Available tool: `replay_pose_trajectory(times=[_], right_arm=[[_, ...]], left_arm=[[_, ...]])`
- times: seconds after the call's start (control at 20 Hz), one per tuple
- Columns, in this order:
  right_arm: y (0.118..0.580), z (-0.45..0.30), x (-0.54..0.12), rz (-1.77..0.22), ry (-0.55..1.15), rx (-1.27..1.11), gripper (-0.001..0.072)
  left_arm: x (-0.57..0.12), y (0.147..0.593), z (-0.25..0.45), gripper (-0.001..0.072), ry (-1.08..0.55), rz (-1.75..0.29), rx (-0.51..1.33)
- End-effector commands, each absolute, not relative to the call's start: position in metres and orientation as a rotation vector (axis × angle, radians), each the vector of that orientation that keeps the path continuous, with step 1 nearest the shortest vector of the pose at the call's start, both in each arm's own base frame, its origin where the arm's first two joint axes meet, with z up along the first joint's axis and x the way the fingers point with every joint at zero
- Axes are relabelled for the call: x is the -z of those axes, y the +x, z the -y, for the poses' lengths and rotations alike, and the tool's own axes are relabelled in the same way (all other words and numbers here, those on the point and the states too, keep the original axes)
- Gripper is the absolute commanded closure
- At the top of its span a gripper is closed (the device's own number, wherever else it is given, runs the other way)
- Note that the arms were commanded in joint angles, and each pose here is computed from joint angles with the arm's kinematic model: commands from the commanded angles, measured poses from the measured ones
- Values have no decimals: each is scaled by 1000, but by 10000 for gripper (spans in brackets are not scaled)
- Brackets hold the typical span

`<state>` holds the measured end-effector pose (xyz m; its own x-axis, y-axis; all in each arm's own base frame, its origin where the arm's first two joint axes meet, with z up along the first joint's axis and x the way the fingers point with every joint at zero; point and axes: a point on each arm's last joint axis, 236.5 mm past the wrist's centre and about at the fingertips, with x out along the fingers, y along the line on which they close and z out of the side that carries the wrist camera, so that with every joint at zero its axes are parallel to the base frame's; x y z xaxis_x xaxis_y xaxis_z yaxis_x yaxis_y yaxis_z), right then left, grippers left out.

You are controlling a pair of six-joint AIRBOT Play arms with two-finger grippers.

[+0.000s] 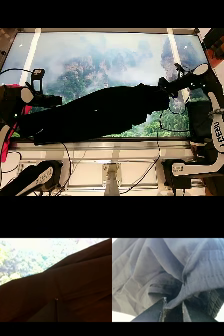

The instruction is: Fold the clothes and pants, and hang the long-sleeved shirts on hangers.

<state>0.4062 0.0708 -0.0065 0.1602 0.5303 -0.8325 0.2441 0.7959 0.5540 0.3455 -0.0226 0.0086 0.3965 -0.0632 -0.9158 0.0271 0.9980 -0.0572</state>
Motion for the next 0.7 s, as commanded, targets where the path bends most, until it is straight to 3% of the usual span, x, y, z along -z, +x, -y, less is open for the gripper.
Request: replay_pose_trajectory(times=[0.0, 0.1, 0.25, 0.4, 0.65], right_arm=[[433, -75, 3, -1316, 696, -197, 683], [462, -80, -17, -1194, 797, -199, 694], [520, -67, -96, -910, 946, -239, 695], [554, -34, -189, -654, 921, -258, 695], [559, 7, -288, -431, 867, -266, 695]], left_arm=[[-10, 351, 32, 701, -118, -1141, 56], [-20, 368, 45, 701, -191, -1062, 81], [-32, 384, 54, 701, -254, -982, 97], [-33, 385, 53, 701, -253, -976, 96], [-33, 385, 53, 701, -253, -976, 96]])
